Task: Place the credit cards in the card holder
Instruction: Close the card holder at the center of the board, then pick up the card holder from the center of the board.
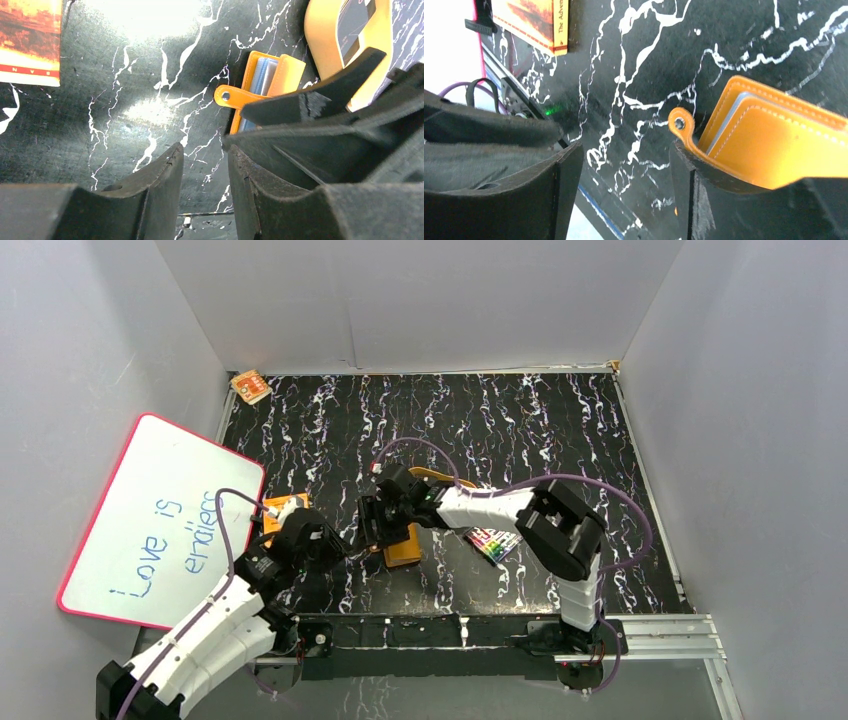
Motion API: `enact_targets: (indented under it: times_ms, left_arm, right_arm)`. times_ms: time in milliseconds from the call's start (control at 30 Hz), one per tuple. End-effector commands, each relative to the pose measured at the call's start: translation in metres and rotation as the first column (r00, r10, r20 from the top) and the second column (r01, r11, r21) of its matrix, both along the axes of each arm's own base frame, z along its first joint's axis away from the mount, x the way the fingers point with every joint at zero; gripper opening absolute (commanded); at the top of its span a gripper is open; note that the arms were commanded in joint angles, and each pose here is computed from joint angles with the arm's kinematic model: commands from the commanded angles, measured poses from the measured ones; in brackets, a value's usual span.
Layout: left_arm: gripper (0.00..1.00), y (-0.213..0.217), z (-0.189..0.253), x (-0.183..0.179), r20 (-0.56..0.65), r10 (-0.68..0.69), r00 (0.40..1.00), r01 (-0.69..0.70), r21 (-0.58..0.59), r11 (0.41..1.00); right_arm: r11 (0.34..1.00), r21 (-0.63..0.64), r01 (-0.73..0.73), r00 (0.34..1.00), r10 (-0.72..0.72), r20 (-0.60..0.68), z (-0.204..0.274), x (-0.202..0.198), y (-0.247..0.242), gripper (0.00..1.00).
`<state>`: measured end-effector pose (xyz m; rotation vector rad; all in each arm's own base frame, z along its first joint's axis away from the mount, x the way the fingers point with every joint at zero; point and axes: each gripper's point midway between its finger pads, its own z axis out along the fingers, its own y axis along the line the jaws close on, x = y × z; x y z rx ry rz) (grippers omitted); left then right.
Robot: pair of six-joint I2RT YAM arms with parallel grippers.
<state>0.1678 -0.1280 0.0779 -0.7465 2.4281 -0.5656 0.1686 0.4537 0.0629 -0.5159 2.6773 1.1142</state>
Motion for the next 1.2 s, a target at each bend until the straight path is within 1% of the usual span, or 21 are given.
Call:
enact_targets:
  times_ms: [0,67,200,300,367,400,500,567,600,667,767,1033,1167]
  left_arm:
    - [0.37,0.004,0.015,0.005,0.035,0.028,0.999,-0.028,0.001,1.000]
    - [0.37,0.005,0.015,0.006,0.038,0.033,0.999,-0.033,0.006,0.999]
    - [0.39,0.003,0.016,0.010,0.037,0.028,0.999,-0.029,0.019,0.999]
    - [0.40,0.002,0.019,0.015,0.040,0.026,0.999,-0.027,0.034,0.999]
    - [0.41,0.002,0.021,0.018,0.048,0.027,0.999,-0.029,0.039,0.999]
    - [0.42,0.002,0.022,0.019,0.053,0.027,0.998,-0.029,0.040,0.999]
    - [0.46,-0.001,0.027,0.024,0.071,0.015,0.997,-0.018,0.041,0.999]
    - [0.50,-0.004,0.030,0.027,0.083,-0.006,0.997,0.002,0.042,0.999]
    - [0.52,-0.007,0.031,0.029,0.087,-0.015,0.996,0.012,0.041,0.999]
    - [0.56,-0.012,0.033,0.033,0.089,-0.039,0.995,0.036,0.040,0.999]
    - [0.60,-0.023,0.034,0.038,0.081,-0.074,0.994,0.072,0.027,0.997]
    - [0.68,-0.047,0.025,0.046,0.055,-0.151,0.987,0.152,-0.015,0.988]
    - [0.75,-0.053,0.018,0.050,0.046,-0.176,0.983,0.177,-0.015,0.984]
  right_arm:
    - [0.998,0.060,-0.021,0.996,0.016,0.085,0.064,0.001,-0.004,0.74]
    - [0.994,0.089,-0.059,0.994,0.050,0.099,0.082,-0.005,-0.006,0.77]
    - [0.991,0.072,-0.109,0.986,0.099,0.131,0.106,-0.012,-0.017,0.79]
    - [0.996,0.050,-0.068,0.981,0.057,0.186,0.116,-0.008,-0.036,0.78]
    - [1.000,0.010,-0.004,0.972,0.001,0.237,0.113,-0.001,-0.055,0.74]
    - [0.999,-0.014,0.033,0.966,-0.028,0.258,0.108,0.002,-0.066,0.69]
    - [0.990,-0.063,0.123,0.948,-0.098,0.302,0.087,0.012,-0.093,0.48]
    - [0.983,-0.109,0.150,0.945,-0.110,0.309,0.070,0.015,-0.105,0.34]
    - [0.981,-0.120,0.150,0.944,-0.105,0.314,0.064,0.016,-0.105,0.29]
    - [0.983,-0.123,0.135,0.945,-0.090,0.316,0.056,0.018,-0.101,0.23]
    - [0.985,-0.125,0.117,0.947,-0.073,0.312,0.045,0.021,-0.092,0.19]
    - [0.987,-0.148,0.056,0.969,-0.018,0.246,0.014,0.019,-0.072,0.17]
    - [0.985,-0.164,0.047,0.975,-0.009,0.224,0.002,0.016,-0.072,0.16]
